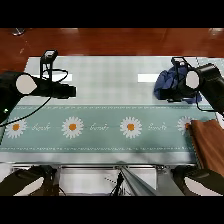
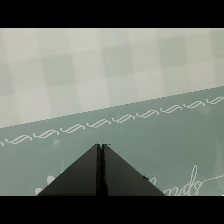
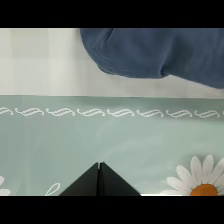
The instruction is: Fold the shirts.
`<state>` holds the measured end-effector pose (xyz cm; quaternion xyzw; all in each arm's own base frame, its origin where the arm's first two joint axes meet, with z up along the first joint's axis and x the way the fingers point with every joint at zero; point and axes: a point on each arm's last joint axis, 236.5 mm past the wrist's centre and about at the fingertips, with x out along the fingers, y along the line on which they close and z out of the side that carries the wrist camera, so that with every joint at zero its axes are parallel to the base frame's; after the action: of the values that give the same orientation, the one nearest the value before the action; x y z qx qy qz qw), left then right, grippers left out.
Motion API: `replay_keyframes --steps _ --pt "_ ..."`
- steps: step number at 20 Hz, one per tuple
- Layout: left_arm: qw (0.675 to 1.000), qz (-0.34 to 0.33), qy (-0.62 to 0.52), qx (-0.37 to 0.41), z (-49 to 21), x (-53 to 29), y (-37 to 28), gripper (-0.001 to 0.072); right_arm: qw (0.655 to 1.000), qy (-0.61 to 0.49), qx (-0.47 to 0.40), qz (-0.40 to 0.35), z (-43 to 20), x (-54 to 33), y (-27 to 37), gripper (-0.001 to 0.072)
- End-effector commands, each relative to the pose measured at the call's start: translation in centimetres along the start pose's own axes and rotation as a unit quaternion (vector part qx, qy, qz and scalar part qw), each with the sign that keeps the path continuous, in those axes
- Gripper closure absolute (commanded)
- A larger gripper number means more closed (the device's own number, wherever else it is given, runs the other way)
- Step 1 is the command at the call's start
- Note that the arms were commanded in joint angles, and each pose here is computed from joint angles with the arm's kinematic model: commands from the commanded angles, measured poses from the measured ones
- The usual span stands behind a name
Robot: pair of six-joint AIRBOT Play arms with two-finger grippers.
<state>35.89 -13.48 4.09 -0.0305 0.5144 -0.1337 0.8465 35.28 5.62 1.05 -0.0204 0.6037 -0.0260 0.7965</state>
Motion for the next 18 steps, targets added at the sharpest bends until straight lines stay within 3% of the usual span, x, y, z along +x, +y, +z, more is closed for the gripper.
replay_keyframes --steps 1,8,9,10,11,13,18 --pt "1.0 0.0 0.0 0.0 0.0 0.0 0.0 0.0682 1.0 0.001 0.0 0.0 0.0 0.0 0.0 0.0688" --pt "1.0 0.0 -0.011 0.0 0.6 0.1 0.0 0.0682 0.995 -0.096 -0.006 0.02 4.6 -0.4 1.0 0.0688" --pt "1.0 0.0 -0.026 0.001 1.3 0.2 0.0 0.0672 0.991 -0.133 -0.023 -0.002 6.3 -0.8 0.1 0.0662" --pt "0.999 0.002 -0.041 0.003 2.1 0.4 0.2 0.0459 0.983 -0.179 -0.034 -0.032 8.5 -1.4 -1.3 0.0338" --pt "0.998 0.011 -0.055 0.01 2.8 0.6 0.5 0.0018 0.972 -0.224 -0.037 -0.058 10.8 -1.9 -2.7 0.0076" --pt "0.995 0.046 -0.075 0.041 3.9 0.8 2.2 0.0003 0.958 -0.27 -0.026 -0.092 13.6 -1.9 -6.0 0.0072" --pt "0.991 0.068 -0.099 0.064 5.1 0.6 3.1 0.0005 0.954 -0.226 0.188 -0.063 14.5 5.4 -15.8 0.0075"
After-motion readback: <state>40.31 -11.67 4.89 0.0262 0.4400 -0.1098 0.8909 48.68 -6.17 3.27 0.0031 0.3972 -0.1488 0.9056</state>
